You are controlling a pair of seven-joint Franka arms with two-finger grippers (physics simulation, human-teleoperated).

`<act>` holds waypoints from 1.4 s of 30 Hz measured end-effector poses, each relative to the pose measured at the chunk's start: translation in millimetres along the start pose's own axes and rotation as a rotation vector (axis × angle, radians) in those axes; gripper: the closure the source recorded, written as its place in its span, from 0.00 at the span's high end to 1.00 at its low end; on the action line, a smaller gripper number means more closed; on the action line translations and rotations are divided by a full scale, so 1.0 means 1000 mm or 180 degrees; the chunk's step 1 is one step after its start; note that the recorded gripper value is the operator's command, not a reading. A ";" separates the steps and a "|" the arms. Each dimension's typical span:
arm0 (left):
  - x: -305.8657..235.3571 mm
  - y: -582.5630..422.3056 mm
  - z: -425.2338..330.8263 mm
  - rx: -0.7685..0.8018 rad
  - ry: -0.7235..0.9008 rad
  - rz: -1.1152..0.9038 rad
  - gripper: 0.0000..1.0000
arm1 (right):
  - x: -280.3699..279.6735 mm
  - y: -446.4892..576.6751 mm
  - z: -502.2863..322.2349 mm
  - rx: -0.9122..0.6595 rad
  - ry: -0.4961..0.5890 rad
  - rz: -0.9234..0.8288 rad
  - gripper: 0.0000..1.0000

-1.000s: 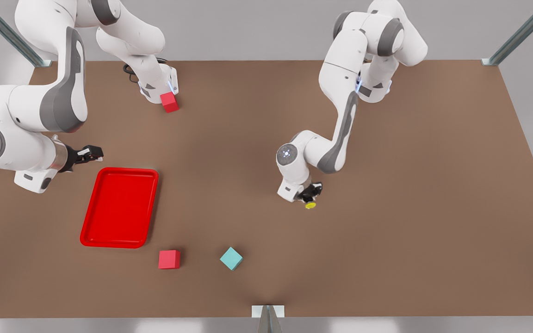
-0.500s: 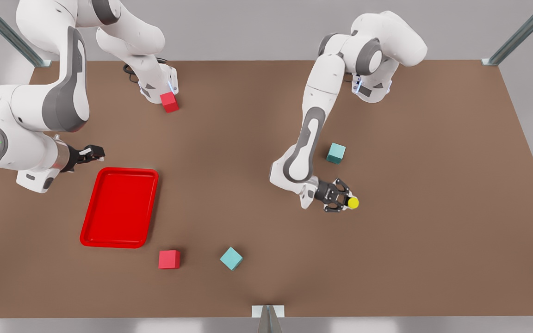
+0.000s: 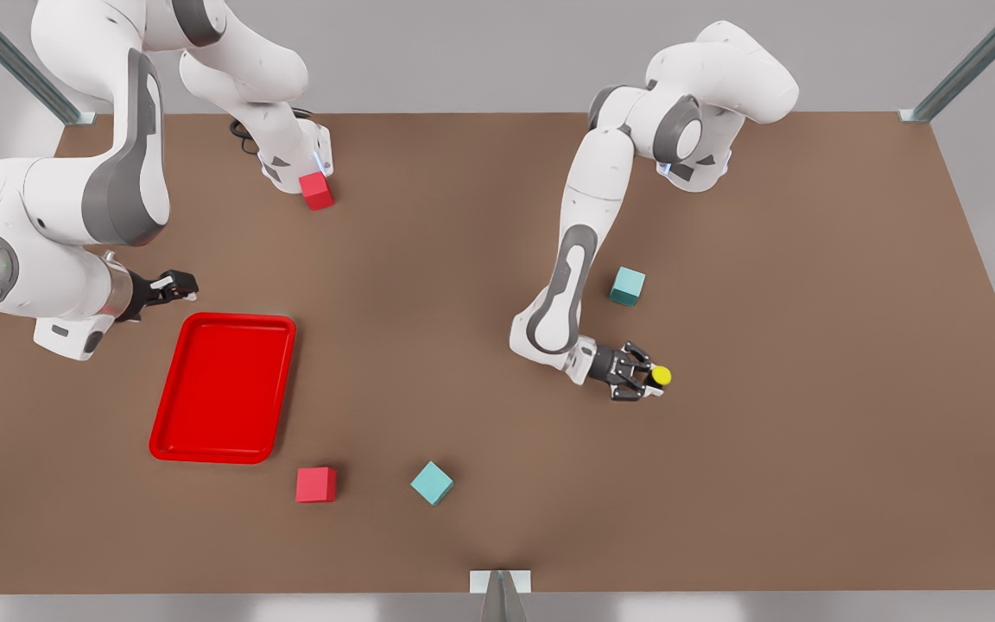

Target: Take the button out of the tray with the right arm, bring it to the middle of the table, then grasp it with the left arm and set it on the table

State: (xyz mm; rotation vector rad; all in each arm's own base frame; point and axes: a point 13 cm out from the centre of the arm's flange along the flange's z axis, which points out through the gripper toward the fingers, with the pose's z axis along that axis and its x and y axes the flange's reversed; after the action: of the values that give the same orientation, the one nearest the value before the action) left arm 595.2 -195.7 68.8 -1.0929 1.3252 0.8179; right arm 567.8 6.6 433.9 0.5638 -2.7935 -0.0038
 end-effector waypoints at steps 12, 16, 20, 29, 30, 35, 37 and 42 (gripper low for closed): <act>0.011 -0.002 -0.006 0.0114 0.0043 -0.0732 1.00 | 0.000 -0.002 0.000 0.0003 -0.0003 0.0008 1.00; 0.010 -0.003 -0.007 0.0121 0.0048 -0.0892 1.00 | 0.000 -0.003 0.000 0.0006 -0.0001 0.0010 1.00; 0.008 -0.005 -0.006 0.0140 0.0040 -0.0958 1.00 | 0.000 -0.003 0.000 0.0007 -0.0002 0.0010 1.00; 0.007 -0.007 -0.006 0.0159 0.0036 -0.0960 1.00 | 0.000 -0.001 0.000 0.0012 0.0002 0.0007 1.00; 0.007 -0.007 -0.006 0.0159 0.0036 -0.0961 1.00 | 0.000 -0.001 0.000 0.0013 0.0002 0.0008 1.00; 0.005 -0.008 -0.005 0.0156 0.0032 -0.0968 1.00 | 0.000 -0.001 0.000 0.0014 0.0003 0.0014 1.00; 0.004 -0.009 -0.005 0.0171 0.0027 -0.0972 1.00 | 0.000 -0.002 0.001 0.0013 0.0004 0.0016 1.00; -0.001 -0.013 -0.006 0.0189 0.0024 -0.0993 1.00 | -0.001 -0.002 0.001 0.0017 0.0004 0.0019 1.00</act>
State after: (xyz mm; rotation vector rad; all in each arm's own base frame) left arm 605.4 -205.5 72.5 -1.2183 1.1403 0.5403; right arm 568.9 5.4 433.1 0.5564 -2.7950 0.0052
